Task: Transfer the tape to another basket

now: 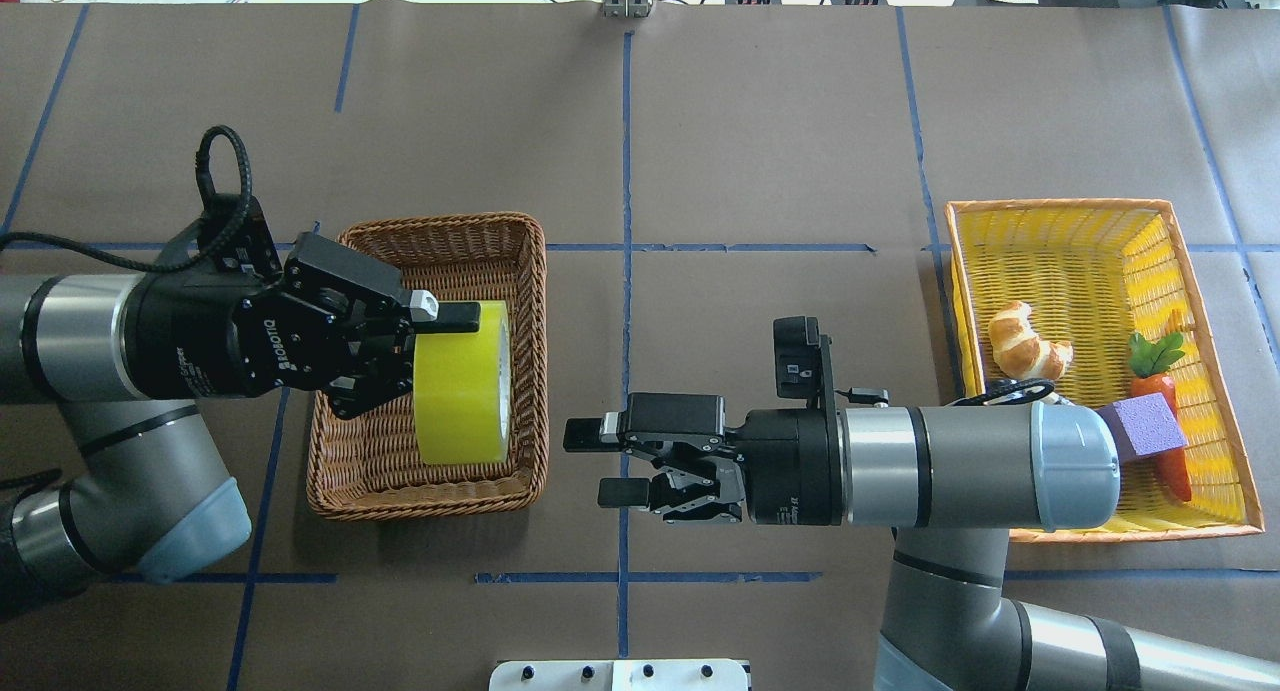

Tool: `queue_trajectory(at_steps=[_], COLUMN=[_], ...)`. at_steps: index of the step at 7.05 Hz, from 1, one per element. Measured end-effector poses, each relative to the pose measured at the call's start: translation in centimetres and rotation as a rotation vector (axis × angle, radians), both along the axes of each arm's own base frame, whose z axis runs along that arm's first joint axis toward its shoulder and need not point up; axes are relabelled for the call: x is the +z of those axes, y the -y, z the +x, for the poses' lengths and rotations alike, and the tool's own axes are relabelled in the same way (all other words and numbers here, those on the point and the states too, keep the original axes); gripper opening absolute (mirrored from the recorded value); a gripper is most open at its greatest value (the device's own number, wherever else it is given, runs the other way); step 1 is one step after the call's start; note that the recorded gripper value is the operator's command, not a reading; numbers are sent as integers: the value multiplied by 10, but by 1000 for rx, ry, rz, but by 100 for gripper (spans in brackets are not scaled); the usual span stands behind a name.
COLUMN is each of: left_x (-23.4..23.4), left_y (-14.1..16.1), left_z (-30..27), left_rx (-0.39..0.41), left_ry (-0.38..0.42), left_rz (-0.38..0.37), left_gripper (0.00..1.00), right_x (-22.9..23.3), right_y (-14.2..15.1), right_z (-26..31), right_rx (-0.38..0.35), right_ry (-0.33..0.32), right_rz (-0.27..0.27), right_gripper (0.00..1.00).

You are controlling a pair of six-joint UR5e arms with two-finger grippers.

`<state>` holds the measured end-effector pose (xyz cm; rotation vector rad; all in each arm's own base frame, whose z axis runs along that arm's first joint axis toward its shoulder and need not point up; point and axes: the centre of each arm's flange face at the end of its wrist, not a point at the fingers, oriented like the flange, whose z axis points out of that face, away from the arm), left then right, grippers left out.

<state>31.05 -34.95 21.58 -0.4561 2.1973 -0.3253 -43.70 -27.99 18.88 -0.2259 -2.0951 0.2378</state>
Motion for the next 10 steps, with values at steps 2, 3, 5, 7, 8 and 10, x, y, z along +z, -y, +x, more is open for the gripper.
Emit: queue_trajectory(at_steps=[2, 3, 5, 7, 8, 10], left_x=[2, 2, 10, 21, 29, 49], left_y=[24, 32, 49, 66, 73, 75], left_z=[-3, 4, 25, 48, 59, 97], left_rx=[-3, -11, -39, -58, -64, -90], left_ry=[183, 291, 502, 712, 805, 998], left_rz=[18, 46, 105, 180, 216, 300], left_gripper=[1, 1, 1, 1, 1, 1], right_x=[5, 11, 26, 49, 63, 87], right_y=[50, 76, 125, 166, 182, 207], right_z=[21, 34, 51, 62, 64, 74], right_rx=[50, 98, 206, 255, 254, 225], right_ry=[-158, -245, -450, -691, -818, -1025], right_rz=[28, 83, 158, 177, 210, 270], right_gripper=[100, 100, 100, 100, 100, 100])
